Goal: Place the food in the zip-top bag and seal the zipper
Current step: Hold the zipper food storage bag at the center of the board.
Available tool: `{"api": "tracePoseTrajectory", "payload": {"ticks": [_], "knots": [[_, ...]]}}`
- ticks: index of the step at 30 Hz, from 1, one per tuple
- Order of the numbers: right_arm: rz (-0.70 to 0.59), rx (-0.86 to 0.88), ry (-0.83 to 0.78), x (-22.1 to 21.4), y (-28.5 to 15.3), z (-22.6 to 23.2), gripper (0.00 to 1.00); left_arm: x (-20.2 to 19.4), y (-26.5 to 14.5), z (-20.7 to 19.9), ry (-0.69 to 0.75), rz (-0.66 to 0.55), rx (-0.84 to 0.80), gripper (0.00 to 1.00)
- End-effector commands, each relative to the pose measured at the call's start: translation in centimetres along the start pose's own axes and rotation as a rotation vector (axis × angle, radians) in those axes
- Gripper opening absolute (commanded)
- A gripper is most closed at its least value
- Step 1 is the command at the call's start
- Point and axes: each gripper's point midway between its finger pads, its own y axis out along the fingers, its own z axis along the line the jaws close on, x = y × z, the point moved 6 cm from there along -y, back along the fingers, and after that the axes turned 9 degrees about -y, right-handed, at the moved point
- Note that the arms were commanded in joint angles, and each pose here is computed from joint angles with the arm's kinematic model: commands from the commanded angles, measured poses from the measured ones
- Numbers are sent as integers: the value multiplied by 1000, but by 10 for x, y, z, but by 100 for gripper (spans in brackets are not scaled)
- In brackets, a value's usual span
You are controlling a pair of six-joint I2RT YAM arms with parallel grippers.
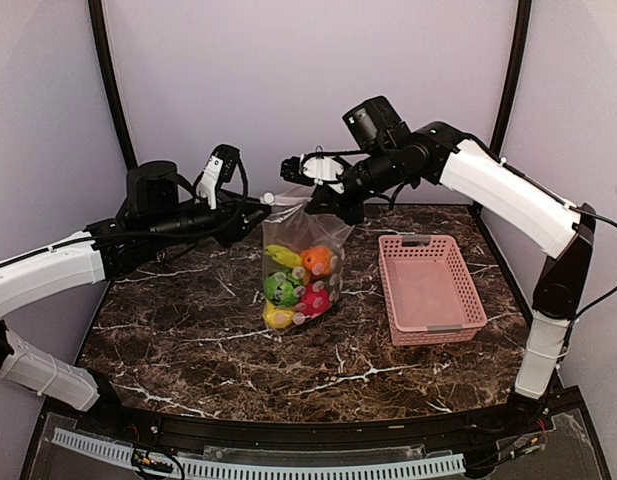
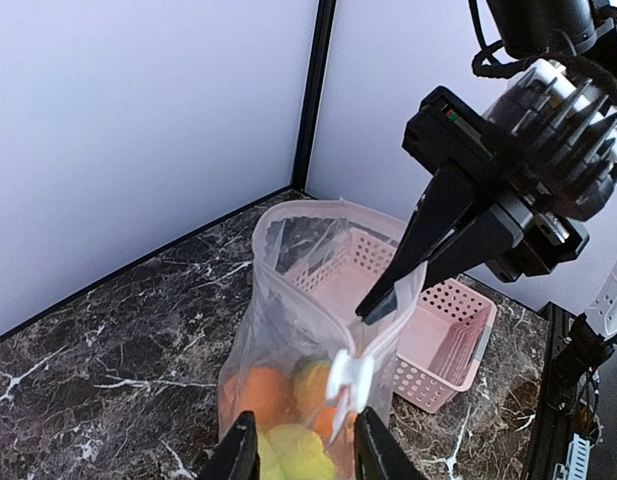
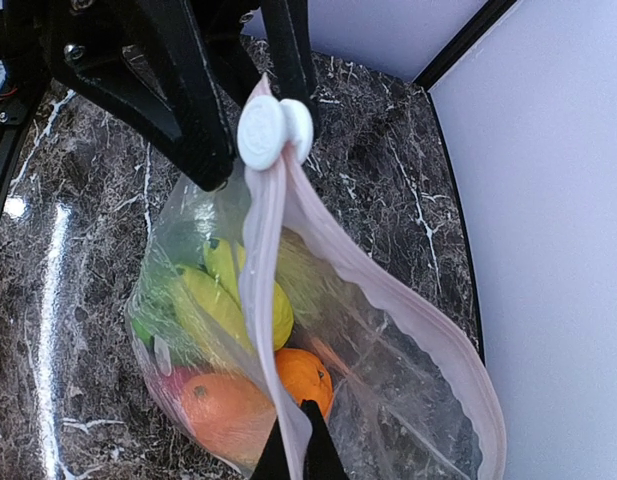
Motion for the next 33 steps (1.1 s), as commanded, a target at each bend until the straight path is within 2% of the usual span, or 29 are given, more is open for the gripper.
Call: {"api": "tracePoseTrajectory", "payload": {"ticks": [1,8,16,22,30,33], "knots": [[-60,-53,-5,16,-17,-6,0,3,2,-7,11,-32,-75,30],[-55,-59,-3,15,-16,-7,0,1,8,-9,10,-25,-108,23],[-57,-69,2,16,-16,-9,0,-1,13,-9,6,-26,-130,24],[-47,-82,7,15,-16,-11,0,-1,14,-8,9,-27,-137,18],[-55,-85,17,17,-17,-13,0,-5,17,-6,-1,-21,-148,19],[-54,-88,16,17,-17,-13,0,-7,18,-5,-4,-21,-150,16]]}}
